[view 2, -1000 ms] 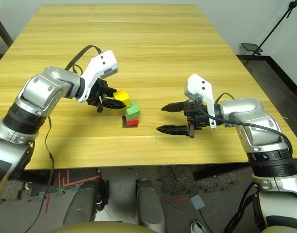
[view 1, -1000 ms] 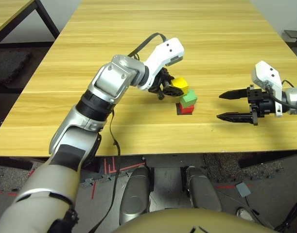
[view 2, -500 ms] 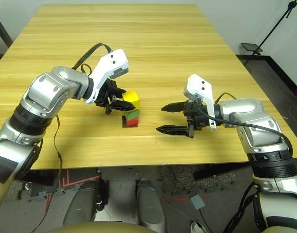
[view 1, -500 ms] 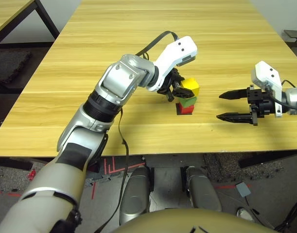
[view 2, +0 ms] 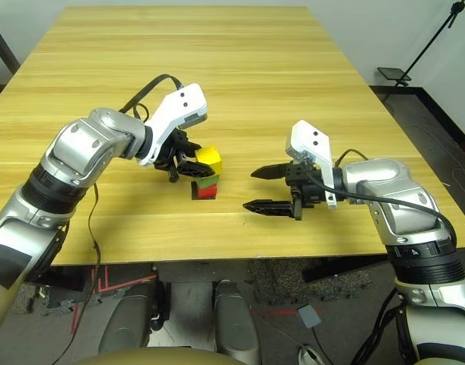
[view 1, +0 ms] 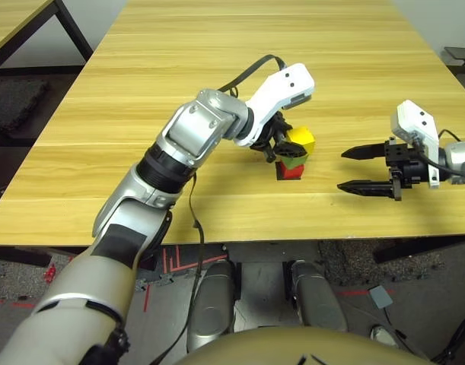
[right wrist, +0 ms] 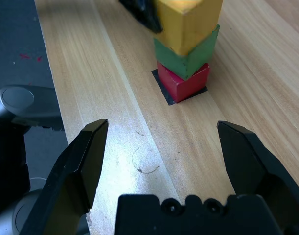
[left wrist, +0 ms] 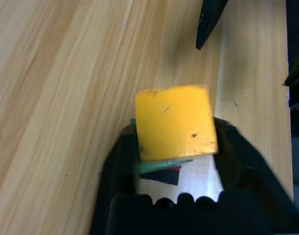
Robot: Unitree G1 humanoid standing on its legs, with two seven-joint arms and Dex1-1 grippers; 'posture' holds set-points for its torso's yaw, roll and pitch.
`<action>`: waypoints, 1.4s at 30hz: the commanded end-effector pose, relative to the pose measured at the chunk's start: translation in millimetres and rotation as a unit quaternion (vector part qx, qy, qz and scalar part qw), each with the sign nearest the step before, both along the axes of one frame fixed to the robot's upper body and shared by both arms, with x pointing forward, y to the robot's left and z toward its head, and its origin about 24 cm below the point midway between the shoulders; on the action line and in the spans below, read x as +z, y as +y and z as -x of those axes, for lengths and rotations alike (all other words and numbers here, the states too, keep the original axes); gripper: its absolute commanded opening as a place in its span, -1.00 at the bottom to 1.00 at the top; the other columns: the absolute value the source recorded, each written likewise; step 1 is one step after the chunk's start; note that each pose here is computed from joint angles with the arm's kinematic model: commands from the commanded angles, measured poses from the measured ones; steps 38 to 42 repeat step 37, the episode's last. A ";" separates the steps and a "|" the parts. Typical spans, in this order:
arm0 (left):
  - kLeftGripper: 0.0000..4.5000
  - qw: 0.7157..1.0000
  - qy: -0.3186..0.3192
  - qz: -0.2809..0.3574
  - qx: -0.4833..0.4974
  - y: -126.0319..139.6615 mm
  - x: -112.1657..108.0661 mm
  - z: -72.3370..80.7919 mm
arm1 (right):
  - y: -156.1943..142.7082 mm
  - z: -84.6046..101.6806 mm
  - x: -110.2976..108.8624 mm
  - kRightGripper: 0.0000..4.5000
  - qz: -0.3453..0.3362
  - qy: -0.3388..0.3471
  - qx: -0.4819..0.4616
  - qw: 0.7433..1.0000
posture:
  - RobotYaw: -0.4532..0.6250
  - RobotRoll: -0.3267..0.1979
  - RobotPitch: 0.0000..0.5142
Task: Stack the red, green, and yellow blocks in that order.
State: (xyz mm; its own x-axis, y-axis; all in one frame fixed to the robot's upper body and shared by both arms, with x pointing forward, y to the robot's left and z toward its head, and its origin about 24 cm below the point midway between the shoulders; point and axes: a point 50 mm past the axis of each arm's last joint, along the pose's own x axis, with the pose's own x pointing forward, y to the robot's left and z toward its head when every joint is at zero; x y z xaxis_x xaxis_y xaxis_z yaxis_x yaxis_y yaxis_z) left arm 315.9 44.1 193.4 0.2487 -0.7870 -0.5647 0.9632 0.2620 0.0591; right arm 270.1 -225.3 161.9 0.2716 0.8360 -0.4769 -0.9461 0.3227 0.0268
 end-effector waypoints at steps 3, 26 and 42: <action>0.97 0.999 -0.011 0.033 0.032 1.3 -0.6 0.9 | -1.9 -1.9 4.1 1.00 -0.005 -0.010 -0.005 1.000 | 0.00 0.02 -0.63; 0.97 0.766 -0.255 0.284 0.517 173.7 -42.2 7.4 | -127.9 -52.7 -18.7 1.00 -0.206 -0.227 -0.545 0.780 | 0.05 -0.26 -0.70; 0.97 0.722 -0.307 0.240 0.572 191.5 -79.3 20.3 | -161.8 -21.8 -62.4 1.00 -0.149 -0.218 -0.611 0.747 | 0.05 -0.25 -0.64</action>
